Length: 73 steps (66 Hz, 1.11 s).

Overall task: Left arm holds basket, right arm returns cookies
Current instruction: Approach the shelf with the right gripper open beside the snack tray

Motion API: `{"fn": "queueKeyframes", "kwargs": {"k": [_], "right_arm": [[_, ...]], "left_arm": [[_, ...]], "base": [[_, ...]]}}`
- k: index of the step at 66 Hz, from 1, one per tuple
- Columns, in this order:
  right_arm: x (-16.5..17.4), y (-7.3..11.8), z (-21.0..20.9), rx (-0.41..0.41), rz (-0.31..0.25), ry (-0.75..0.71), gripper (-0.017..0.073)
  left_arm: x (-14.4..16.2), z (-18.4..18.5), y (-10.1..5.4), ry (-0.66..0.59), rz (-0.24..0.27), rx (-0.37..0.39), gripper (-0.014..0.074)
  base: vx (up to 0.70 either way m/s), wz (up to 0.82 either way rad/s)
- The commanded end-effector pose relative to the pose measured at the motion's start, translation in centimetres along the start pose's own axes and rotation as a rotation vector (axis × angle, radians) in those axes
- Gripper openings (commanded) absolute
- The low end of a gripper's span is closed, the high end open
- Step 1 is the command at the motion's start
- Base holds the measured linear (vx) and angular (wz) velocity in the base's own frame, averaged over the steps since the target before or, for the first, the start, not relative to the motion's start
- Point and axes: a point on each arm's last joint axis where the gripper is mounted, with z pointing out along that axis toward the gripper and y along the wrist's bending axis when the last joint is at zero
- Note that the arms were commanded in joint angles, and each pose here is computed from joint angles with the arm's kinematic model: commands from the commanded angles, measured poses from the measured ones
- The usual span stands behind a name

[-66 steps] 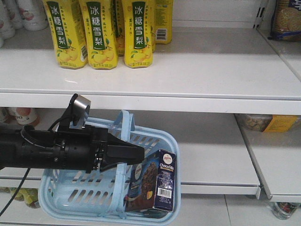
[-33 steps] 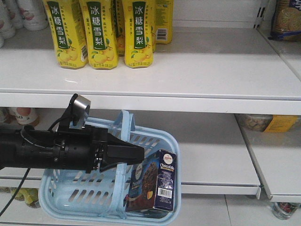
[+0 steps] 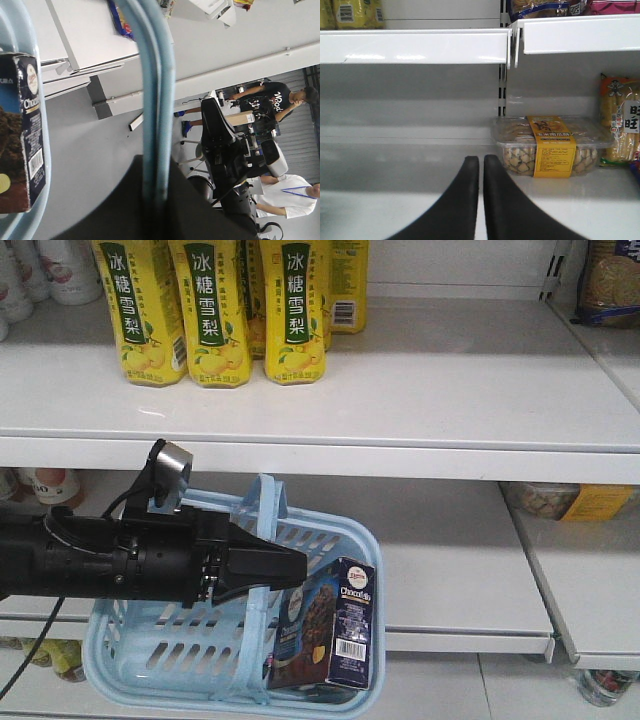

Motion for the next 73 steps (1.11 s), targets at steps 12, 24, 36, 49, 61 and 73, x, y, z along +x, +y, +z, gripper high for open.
{"fn": "queueKeyframes", "kwargs": {"k": [12,24,36,49,61,73], "right_arm": [[-0.9,0.1,-0.1,-0.009,0.006,-0.146,-0.001],[-1.5,0.1,-0.2,-0.012,0.084,-0.161,-0.001],[-5.2,0.2,-0.2,-0.012,0.071,-0.188,-0.001],[-9.1,0.3,1.7,-0.006,0.069,-0.101,-0.001],[-9.2,0.3,4.2,-0.001,0.066,-0.002,-0.001],[-8.8,0.3,5.6,0.0,0.072,0.025,-0.001]], "left_arm": [[-0.9,-0.5,-3.1,-0.067,0.035,0.156,-0.0003],[-0.9,-0.5,-3.1,-0.067,0.035,0.156,-0.0003],[-0.9,-0.5,-3.1,-0.067,0.035,0.156,-0.0003],[-0.9,-0.5,-3.1,-0.067,0.035,0.156,-0.0003],[-0.9,-0.5,-3.1,-0.067,0.035,0.156,-0.0003],[-0.9,-0.5,-3.1,-0.067,0.035,0.156,-0.0003]], "base": [[0.0,0.0],[0.0,0.0],[0.0,0.0],[0.0,0.0],[0.0,0.0],[0.0,0.0]]}}
